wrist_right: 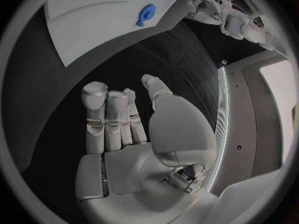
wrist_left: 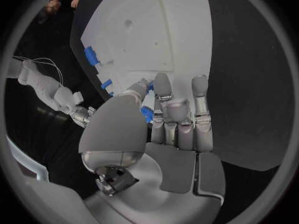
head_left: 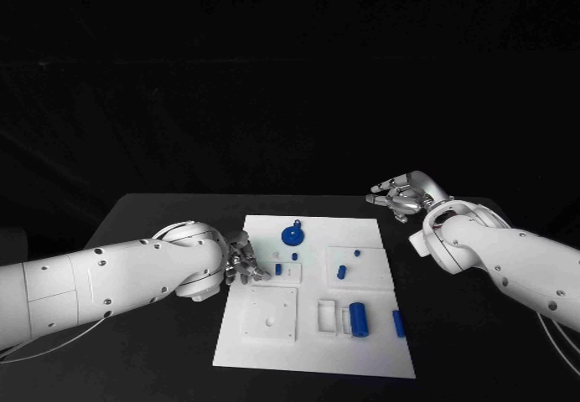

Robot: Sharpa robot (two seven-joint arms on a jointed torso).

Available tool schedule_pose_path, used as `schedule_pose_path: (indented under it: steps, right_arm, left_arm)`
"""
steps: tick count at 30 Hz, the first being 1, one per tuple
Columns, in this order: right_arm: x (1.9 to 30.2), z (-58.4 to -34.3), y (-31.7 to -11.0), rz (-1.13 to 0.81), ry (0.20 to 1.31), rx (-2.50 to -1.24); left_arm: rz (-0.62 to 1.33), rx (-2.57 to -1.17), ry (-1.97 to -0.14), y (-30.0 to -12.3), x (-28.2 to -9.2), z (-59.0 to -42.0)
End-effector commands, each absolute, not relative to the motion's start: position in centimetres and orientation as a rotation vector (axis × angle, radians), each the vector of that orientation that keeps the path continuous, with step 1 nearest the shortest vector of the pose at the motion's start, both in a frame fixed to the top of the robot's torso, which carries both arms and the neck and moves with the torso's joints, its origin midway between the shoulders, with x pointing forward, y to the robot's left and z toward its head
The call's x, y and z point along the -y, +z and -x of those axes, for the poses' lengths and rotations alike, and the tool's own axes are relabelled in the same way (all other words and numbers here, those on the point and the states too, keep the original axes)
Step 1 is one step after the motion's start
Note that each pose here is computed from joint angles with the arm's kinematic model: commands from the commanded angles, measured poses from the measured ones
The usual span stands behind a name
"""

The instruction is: Assemble the parts on the task board

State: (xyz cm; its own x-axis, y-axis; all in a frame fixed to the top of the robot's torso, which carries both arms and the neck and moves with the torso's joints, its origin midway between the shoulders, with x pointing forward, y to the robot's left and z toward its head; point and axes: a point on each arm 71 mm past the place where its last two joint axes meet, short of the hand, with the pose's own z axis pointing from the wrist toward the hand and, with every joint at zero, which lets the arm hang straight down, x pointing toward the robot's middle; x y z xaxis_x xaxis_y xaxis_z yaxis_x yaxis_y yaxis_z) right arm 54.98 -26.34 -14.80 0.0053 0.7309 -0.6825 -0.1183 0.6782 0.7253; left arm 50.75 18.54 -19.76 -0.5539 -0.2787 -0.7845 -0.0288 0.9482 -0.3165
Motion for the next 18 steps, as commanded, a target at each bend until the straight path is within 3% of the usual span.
schedule_pose_path:
  steps: [1,18]
  right_arm:
    - [26.28,-54.94,-14.86,-0.534,0.725,-1.427]
    - [26.70,-54.62,-15.20,-0.538,0.722,-1.435]
  left_arm:
    - [0.231,-2.126,-0.365,-19.44,-18.43,-50.80]
    - [0.203,-2.084,-0.432,-18.77,-19.30,-50.05]
